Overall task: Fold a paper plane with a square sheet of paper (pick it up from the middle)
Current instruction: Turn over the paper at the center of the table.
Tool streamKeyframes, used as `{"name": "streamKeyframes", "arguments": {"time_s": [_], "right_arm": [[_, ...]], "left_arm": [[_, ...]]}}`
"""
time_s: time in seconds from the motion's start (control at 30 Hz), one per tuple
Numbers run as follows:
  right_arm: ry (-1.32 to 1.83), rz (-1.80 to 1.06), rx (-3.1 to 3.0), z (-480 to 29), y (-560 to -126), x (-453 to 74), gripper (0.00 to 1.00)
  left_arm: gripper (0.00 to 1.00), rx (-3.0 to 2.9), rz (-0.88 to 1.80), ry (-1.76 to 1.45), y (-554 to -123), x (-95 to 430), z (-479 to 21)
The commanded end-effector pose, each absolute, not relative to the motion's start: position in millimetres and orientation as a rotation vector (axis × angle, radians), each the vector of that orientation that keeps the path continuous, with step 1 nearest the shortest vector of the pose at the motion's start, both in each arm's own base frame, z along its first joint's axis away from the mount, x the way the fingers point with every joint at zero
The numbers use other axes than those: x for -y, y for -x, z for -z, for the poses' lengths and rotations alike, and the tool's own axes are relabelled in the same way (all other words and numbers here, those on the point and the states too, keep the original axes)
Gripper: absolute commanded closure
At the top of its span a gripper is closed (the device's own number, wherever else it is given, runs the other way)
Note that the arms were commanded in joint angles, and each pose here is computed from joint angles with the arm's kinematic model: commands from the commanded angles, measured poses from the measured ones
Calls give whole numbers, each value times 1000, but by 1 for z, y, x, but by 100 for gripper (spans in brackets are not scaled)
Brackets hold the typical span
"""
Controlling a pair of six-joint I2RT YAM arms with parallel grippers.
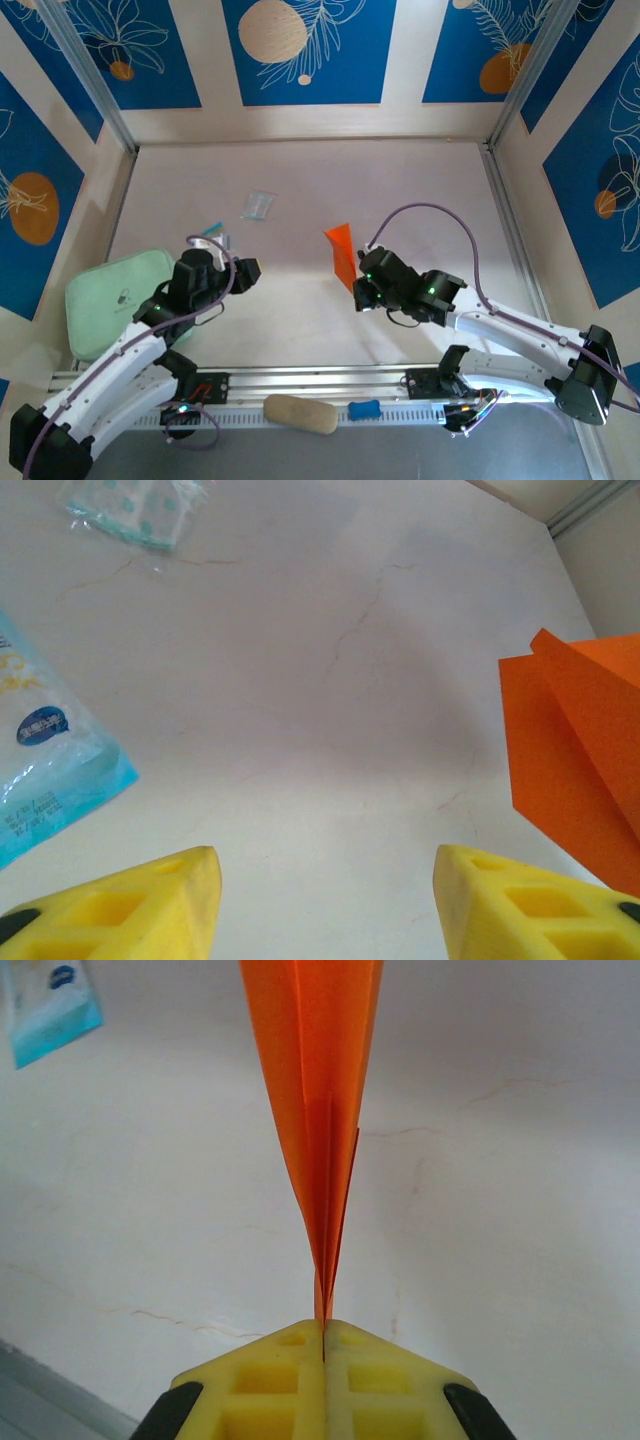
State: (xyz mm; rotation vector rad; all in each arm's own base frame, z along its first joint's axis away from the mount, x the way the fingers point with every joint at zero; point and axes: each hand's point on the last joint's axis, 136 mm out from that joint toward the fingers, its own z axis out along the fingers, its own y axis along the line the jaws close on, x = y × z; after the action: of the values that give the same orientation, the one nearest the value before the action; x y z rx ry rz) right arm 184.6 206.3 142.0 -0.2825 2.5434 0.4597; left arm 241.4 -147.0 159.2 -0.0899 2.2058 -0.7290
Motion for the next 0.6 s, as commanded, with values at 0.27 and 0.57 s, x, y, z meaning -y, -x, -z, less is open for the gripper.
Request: {"name": "streamKeyframes", "arguments": {"time_s": [0.27,0.57], "right_arm": [[-111,-232,-2599,-152,-174,-159,98],[-251,-331,-2563,-153,-157,-135,98]], "left_arm": [[32,-2252,762,84,-228,146,-145],[26,-2305,757,71,-242,157,-140]]}}
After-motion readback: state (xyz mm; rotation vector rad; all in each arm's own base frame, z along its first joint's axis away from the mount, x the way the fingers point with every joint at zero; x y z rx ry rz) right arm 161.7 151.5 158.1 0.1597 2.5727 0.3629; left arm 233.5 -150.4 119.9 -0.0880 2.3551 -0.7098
